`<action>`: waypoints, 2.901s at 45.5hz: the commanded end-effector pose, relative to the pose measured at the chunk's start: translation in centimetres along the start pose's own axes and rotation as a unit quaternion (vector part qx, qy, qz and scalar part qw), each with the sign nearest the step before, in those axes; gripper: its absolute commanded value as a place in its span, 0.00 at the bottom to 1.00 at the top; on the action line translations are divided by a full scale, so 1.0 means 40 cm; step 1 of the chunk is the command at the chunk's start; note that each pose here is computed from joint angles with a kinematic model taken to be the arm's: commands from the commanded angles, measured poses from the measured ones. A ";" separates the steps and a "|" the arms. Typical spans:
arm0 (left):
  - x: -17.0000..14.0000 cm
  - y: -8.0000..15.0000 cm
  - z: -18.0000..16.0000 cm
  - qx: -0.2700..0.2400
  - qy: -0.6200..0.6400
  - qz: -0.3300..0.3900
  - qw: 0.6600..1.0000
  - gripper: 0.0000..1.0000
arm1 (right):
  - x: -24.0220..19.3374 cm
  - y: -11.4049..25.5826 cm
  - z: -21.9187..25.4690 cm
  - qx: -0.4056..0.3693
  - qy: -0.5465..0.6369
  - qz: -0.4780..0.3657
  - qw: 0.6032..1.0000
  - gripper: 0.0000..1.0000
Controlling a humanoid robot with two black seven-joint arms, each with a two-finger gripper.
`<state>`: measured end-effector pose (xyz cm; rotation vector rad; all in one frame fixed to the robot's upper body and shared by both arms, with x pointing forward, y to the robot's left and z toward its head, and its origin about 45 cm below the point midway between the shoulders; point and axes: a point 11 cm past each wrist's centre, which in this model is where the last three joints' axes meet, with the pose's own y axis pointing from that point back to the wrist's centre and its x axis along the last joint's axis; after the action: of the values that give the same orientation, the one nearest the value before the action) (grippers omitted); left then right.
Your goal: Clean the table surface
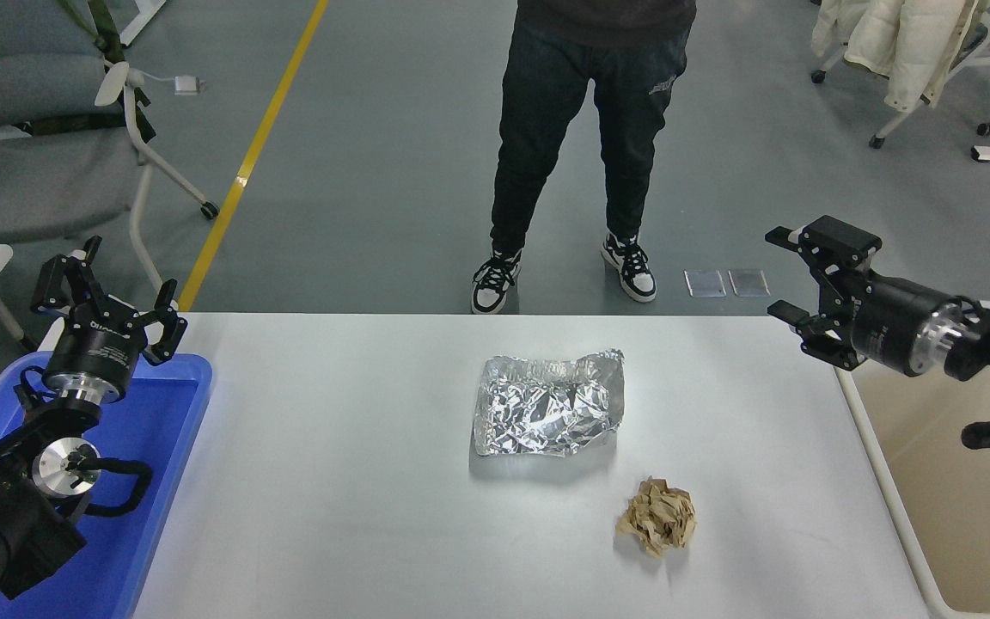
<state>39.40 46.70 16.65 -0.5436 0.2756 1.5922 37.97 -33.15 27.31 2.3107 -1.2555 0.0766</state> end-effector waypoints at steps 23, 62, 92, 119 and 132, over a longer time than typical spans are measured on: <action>-0.001 -0.001 0.000 0.000 0.000 -0.001 1.000 1.00 | -0.285 -0.210 -0.033 -0.142 0.288 -0.116 0.940 0.99; -0.002 -0.001 0.000 0.000 0.002 -0.003 1.000 1.00 | -0.419 -0.408 0.177 -0.175 0.369 -0.057 0.911 0.94; -0.002 -0.001 0.000 0.000 0.002 -0.003 1.000 1.00 | -0.418 -0.430 0.243 -0.177 0.398 -0.026 0.900 0.46; -0.003 -0.001 0.000 0.000 0.002 -0.004 1.000 1.00 | -0.413 -0.432 0.231 -0.163 0.394 -0.020 0.904 0.00; -0.002 0.000 0.000 0.000 0.001 -0.003 1.000 1.00 | -0.387 -0.407 0.168 -0.112 0.335 -0.032 0.935 0.00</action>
<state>39.42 46.61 16.69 -0.5462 0.2769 1.5849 40.72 -16.83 8.30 1.7728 -0.7467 0.6416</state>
